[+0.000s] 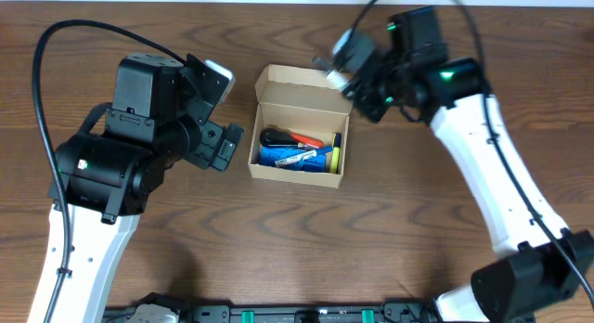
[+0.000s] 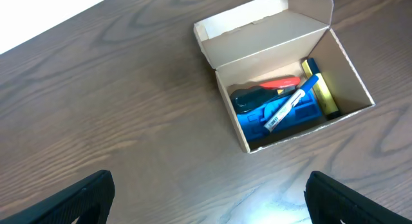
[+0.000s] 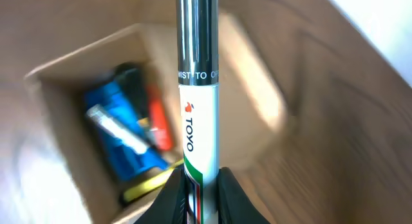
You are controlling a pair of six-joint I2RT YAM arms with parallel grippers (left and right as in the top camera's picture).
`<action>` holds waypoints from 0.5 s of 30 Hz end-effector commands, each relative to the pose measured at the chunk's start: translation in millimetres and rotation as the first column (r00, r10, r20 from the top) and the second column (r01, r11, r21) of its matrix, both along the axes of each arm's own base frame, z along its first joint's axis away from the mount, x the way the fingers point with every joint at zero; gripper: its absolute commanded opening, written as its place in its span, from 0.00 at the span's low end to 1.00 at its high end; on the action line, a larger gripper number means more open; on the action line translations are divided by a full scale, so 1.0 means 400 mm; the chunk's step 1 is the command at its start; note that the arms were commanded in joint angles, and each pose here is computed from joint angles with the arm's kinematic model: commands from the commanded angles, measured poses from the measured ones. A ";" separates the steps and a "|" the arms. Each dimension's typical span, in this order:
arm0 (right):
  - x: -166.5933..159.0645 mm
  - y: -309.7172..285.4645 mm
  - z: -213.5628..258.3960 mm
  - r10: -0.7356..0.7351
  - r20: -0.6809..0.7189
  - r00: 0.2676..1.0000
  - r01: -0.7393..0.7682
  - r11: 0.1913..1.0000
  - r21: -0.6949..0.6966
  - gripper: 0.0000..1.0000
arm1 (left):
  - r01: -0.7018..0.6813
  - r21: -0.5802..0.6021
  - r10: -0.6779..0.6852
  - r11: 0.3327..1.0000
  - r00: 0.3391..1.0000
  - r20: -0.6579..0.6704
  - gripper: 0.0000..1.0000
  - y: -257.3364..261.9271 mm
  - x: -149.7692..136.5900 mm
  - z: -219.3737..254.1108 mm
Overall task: Pack container
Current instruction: 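Carry the white marker over the box and lower it inside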
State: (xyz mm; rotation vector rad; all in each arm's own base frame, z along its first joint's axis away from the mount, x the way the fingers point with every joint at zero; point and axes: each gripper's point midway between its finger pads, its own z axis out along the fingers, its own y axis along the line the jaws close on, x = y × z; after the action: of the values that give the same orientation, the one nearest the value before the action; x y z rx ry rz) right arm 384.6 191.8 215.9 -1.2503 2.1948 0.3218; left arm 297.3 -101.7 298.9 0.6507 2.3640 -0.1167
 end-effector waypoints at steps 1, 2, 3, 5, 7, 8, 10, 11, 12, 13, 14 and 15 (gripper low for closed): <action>-0.058 0.075 -0.065 0.329 0.025 0.944 -0.327 0.943 -0.067 0.01 | -0.006 -0.014 0.006 1.000 1.000 0.013 0.95 0.000 0.001 0.017; -0.073 0.088 -0.083 0.384 0.015 0.923 -0.382 0.920 -0.085 0.01 | -0.006 -0.014 0.006 1.000 1.000 0.013 0.95 0.000 0.001 0.017; -0.090 0.103 -0.104 0.445 0.003 0.895 -0.443 0.891 -0.102 0.01 | -0.005 -0.014 0.006 1.000 1.000 0.013 0.95 0.000 0.001 0.017; -0.114 0.124 -0.144 0.522 -0.029 0.852 -0.521 0.844 -0.124 0.01 | -0.005 -0.014 0.006 1.000 1.000 0.013 0.95 0.000 0.001 0.017; -0.130 0.140 -0.183 0.564 -0.066 0.823 -0.567 0.813 -0.130 0.01 | -0.005 -0.014 0.006 1.000 1.000 0.013 0.95 0.000 0.001 0.017; -0.135 0.147 -0.202 0.571 -0.085 0.816 -0.578 0.806 -0.128 0.01 | -0.005 -0.014 0.006 1.000 1.000 0.013 0.95 0.000 0.001 0.017; -0.141 0.159 -0.241 0.579 -0.125 0.805 -0.592 0.797 -0.122 0.01 | -0.005 -0.014 0.006 1.000 1.000 0.013 0.95 0.000 0.001 0.017; -0.144 0.162 -0.261 0.582 -0.146 0.800 -0.598 0.792 -0.121 0.01 | -0.006 -0.014 0.006 1.000 1.000 0.013 0.95 0.000 0.001 0.017; -0.145 0.164 -0.280 0.582 -0.162 0.797 -0.601 0.789 -0.125 0.01 | -0.006 -0.014 0.006 1.000 1.000 0.013 0.95 0.000 0.001 0.017; -0.145 0.163 -0.299 0.579 -0.180 0.795 -0.603 0.786 -0.133 0.01 | -0.005 -0.014 0.006 1.000 1.000 0.013 0.95 0.000 0.001 0.017; -0.145 0.162 -0.317 0.577 -0.198 0.792 -0.606 0.783 -0.141 0.01 | -0.006 -0.014 0.006 1.000 1.000 0.013 0.95 0.000 0.001 0.017; -0.145 0.159 -0.334 0.574 -0.215 0.790 -0.607 0.780 -0.150 0.01 | -0.006 -0.014 0.006 1.000 1.000 0.013 0.95 0.000 0.001 0.017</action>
State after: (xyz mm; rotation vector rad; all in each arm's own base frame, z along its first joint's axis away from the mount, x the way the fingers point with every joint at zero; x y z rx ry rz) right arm 331.3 254.5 102.1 -2.0282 1.9465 0.4505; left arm 297.3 -101.7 298.9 0.6507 2.3640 -0.1167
